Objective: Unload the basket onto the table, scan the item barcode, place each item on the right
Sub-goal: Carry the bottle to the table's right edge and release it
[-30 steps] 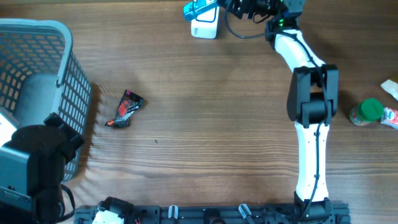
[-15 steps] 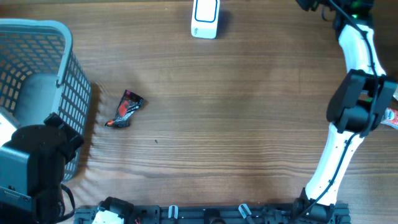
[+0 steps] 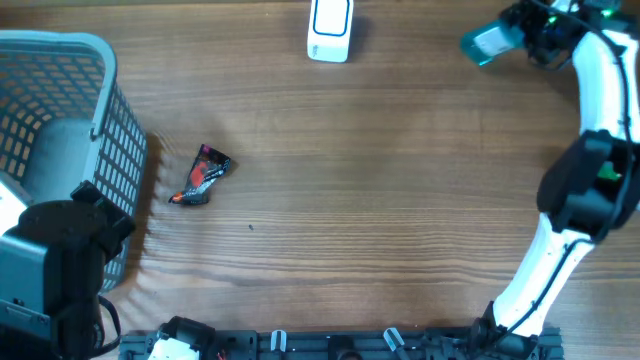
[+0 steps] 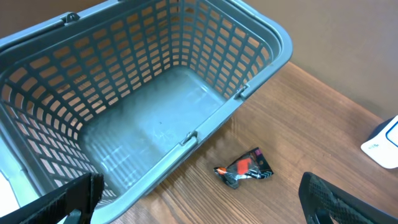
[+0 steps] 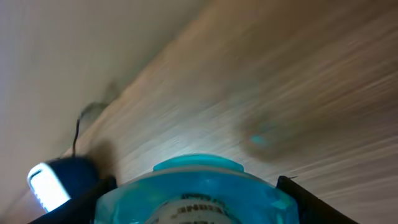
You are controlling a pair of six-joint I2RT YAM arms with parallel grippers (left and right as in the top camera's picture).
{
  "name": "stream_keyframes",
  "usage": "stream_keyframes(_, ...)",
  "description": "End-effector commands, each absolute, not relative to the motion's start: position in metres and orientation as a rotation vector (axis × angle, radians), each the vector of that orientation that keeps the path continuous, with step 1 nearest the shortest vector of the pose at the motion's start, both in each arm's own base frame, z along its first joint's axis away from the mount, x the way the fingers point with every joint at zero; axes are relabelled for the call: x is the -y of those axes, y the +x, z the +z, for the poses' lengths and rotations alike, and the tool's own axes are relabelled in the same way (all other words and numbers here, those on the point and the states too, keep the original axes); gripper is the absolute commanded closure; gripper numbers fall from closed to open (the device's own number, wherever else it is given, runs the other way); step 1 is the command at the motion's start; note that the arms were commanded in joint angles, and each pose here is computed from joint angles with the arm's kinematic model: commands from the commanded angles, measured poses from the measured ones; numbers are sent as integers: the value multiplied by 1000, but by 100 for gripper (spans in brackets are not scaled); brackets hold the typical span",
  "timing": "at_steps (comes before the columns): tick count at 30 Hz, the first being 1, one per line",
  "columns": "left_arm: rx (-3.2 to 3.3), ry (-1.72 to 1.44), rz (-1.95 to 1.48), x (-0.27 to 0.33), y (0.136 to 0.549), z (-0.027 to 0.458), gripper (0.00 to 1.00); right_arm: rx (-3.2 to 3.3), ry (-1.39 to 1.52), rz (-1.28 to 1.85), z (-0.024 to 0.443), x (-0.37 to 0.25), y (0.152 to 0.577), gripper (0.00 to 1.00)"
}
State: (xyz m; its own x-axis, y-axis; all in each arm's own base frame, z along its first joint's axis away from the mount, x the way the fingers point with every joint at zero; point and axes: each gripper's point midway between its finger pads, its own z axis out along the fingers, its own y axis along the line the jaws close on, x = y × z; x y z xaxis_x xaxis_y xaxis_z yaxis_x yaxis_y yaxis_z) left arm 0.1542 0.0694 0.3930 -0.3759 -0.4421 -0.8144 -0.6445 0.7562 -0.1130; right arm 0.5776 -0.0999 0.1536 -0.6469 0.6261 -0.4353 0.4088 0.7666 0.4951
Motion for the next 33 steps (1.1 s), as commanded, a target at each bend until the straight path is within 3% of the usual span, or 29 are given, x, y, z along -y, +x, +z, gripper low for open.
stream_keyframes(1,-2004,-822,285,-71,157,398,0,-2256,811,-169,211,181,543,60)
stream_keyframes(7,-2018,-818,298,-69,164,396,0,-2264,865,-633,216,253,497,52)
stream_keyframes(10,-2034,-814,314,-67,170,394,0,-2272,879,-699,216,278,482,53)
stream_keyframes(18,-2049,-810,370,-67,181,391,0,-2282,1031,-700,194,336,446,45)
stream_keyframes(28,-2050,-810,371,-67,181,391,0,-2437,1096,-533,115,339,444,42)
stream_keyframes(33,-2051,-810,372,-67,181,391,0,-2454,1098,-528,106,339,444,24)
